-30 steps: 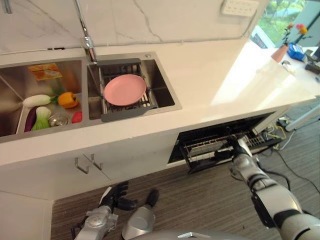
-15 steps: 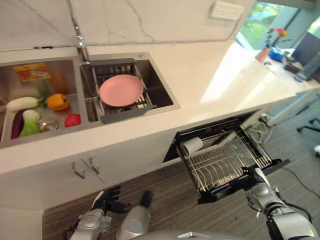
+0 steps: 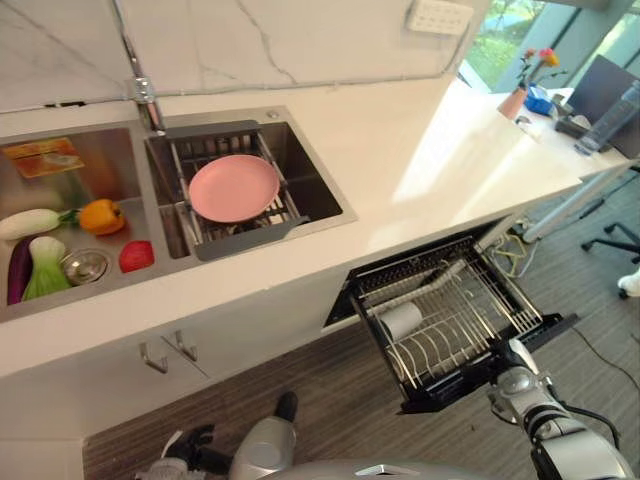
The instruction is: Place the dishes in the dishwasher.
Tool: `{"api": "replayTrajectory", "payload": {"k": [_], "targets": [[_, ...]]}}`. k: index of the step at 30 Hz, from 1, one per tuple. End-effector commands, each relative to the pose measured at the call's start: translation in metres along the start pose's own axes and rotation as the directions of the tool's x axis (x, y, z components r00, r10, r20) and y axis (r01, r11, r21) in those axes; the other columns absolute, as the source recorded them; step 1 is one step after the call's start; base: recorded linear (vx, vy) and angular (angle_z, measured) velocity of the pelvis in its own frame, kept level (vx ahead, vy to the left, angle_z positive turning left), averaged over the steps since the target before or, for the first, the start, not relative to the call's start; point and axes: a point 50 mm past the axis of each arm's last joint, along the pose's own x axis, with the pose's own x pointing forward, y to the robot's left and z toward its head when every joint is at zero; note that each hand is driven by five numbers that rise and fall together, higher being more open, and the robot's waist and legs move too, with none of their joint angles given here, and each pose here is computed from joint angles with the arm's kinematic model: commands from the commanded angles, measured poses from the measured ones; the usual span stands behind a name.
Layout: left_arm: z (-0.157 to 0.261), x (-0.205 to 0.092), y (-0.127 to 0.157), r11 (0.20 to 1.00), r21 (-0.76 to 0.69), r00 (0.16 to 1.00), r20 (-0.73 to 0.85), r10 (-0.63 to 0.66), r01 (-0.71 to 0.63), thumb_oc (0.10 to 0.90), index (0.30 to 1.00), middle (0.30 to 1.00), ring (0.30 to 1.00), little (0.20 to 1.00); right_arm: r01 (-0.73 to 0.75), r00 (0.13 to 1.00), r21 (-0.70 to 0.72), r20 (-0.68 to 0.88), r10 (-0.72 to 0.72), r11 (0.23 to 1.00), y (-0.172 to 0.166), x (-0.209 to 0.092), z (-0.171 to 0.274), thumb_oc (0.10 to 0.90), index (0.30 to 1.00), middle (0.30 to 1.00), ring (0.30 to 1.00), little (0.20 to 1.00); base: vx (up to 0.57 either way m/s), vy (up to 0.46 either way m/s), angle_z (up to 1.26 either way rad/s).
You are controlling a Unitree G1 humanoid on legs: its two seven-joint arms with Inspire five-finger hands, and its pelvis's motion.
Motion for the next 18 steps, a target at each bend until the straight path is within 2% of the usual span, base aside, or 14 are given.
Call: {"api": "replayTrajectory", "payload": {"k": [1, 2, 6, 9, 16, 18], "targets": [[0.019, 0.002, -0.028, 0.999, 0.043, 0.996, 0.087, -0.035, 0.031, 0.800, 0.900, 0.900, 0.900, 0.900, 0.068, 0.990, 0.125, 0.115, -0.082, 0.990, -0.010, -0.004, 0.012, 0.800, 0.900, 0.900, 0.900, 0.900, 0.00, -0.008, -0.35], [0.005, 0.002, -0.031, 0.999, 0.040, 0.999, 0.022, -0.032, 0.031, 0.800, 0.900, 0.900, 0.900, 0.900, 0.107, 0.974, 0.205, 0.174, -0.144, 0.973, -0.019, -0.006, 0.026, 0.800, 0.900, 0.900, 0.900, 0.900, 0.00, -0.016, -0.19], [-0.009, 0.001, -0.033, 0.999, 0.027, 0.999, -0.034, -0.035, 0.036, 0.800, 0.900, 0.900, 0.900, 0.900, 0.138, 0.964, 0.271, 0.184, -0.192, 0.953, -0.027, -0.008, 0.029, 0.800, 0.900, 0.900, 0.900, 0.900, 0.00, -0.006, -0.01], [-0.031, -0.002, -0.036, 0.999, 0.010, 0.990, -0.132, -0.042, 0.044, 0.800, 0.900, 0.900, 0.900, 0.900, 0.198, 0.933, 0.377, 0.209, -0.291, 0.905, -0.045, -0.013, 0.039, 0.800, 0.900, 0.900, 0.900, 0.900, 0.01, -0.035, 0.00], [-0.040, -0.004, -0.041, 0.998, -0.024, 0.984, -0.172, -0.056, 0.052, 0.800, 0.900, 0.900, 0.900, 0.900, 0.301, 0.858, 0.465, 0.248, -0.449, 0.833, -0.079, -0.026, 0.047, 0.800, 0.900, 0.900, 0.900, 0.900, 0.00, -0.073, -0.02], [-0.036, -0.004, -0.046, 0.998, -0.019, 0.985, -0.160, -0.069, 0.066, 0.800, 0.900, 0.900, 0.900, 0.900, 0.333, 0.818, 0.517, 0.257, -0.515, 0.788, -0.092, -0.034, 0.050, 0.800, 0.900, 0.900, 0.900, 0.900, 0.00, -0.065, -0.05]]}}
